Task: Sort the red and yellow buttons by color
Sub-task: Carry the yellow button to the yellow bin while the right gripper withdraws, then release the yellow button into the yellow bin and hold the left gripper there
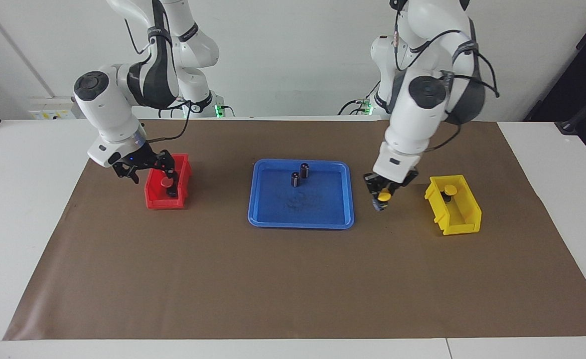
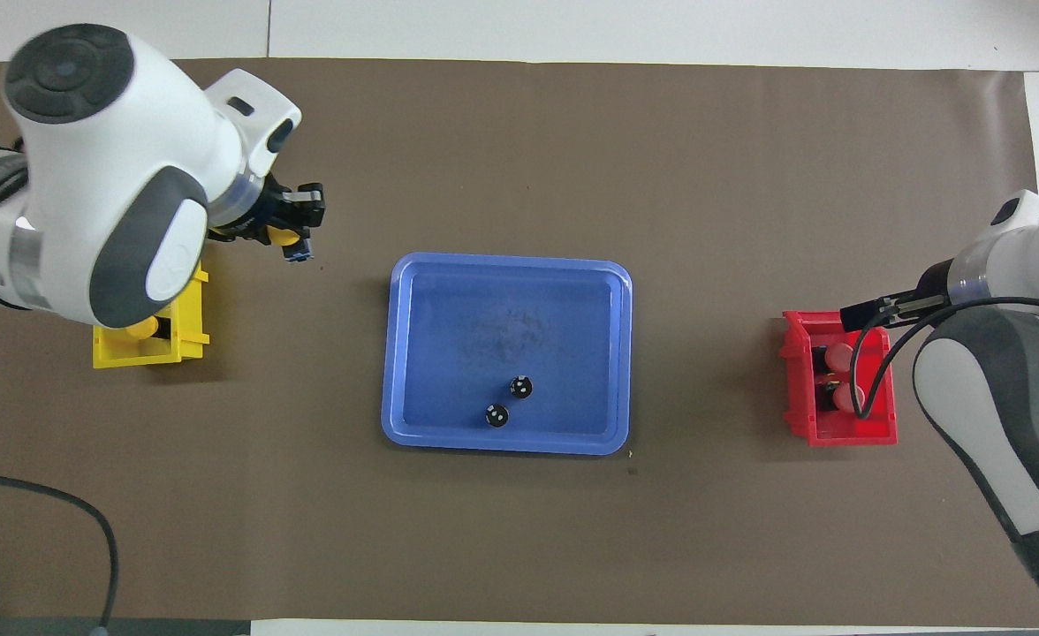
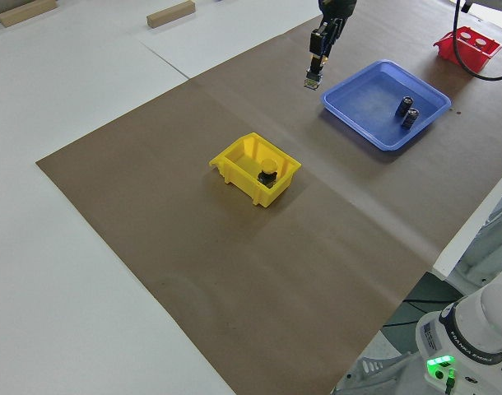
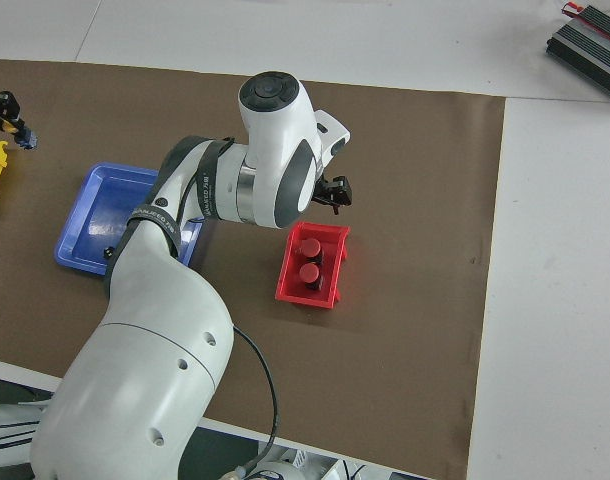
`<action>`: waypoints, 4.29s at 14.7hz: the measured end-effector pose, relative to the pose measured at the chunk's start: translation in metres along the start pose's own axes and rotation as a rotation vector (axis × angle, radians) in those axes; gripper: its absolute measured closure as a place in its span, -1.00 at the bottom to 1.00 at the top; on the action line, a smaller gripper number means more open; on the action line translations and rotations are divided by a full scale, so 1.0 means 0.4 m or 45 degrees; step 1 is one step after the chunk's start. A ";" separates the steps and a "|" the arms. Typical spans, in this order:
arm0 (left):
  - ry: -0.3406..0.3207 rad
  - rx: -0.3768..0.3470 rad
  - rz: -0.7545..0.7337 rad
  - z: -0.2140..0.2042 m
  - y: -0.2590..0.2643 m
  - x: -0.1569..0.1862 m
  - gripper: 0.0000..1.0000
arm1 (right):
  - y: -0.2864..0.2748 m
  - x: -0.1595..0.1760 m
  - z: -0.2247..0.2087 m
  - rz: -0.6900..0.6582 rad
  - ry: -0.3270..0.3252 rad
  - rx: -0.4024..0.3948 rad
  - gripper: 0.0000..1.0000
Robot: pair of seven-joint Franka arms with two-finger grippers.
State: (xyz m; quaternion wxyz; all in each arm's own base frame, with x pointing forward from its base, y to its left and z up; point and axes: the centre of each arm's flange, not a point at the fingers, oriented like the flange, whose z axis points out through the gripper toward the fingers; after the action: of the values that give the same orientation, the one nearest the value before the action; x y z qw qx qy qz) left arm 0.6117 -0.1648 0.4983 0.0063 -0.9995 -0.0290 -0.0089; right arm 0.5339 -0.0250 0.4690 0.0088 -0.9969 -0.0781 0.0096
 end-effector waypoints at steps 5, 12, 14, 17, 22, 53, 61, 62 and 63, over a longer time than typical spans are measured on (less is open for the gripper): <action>0.024 0.003 0.106 0.001 -0.329 0.079 0.18 | 0.007 0.001 -0.308 0.060 0.023 -0.002 -1.00; 0.036 0.007 0.147 0.110 -0.428 0.092 0.18 | 0.062 -0.013 -0.388 0.166 -0.021 0.000 -1.00; -0.001 0.006 0.170 0.153 -0.426 0.078 0.18 | 0.077 -0.009 -0.379 0.181 -0.030 0.002 -1.00; -0.022 0.005 0.182 0.198 -0.437 0.056 0.18 | 0.081 -0.009 -0.382 0.195 -0.026 0.001 -1.00; -0.043 0.001 0.187 0.234 -0.464 0.025 0.18 | 0.074 -0.008 -0.382 0.219 -0.027 0.000 -1.00; -0.034 -0.007 0.229 0.109 -0.428 0.033 -1.00 | 0.098 -0.015 -0.384 0.248 -0.027 0.001 -1.00; -0.080 -0.037 0.248 -0.171 -0.404 -0.016 -1.00 | 0.098 -0.016 -0.384 0.248 -0.030 0.001 -1.00; -0.068 -0.041 0.250 -0.210 -0.404 -0.037 -1.00 | 0.098 -0.016 -0.384 0.248 -0.031 0.001 -1.00; -0.062 -0.043 0.252 -0.245 -0.404 -0.059 -1.00 | 0.098 -0.016 -0.384 0.248 -0.031 0.001 -1.00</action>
State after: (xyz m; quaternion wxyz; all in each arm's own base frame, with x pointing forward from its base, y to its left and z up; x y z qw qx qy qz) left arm 0.5769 -0.0060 0.5978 -0.0104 -0.9974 0.0700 0.0155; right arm 0.5368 -0.0671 0.6219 0.0073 -0.9995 0.0191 0.0225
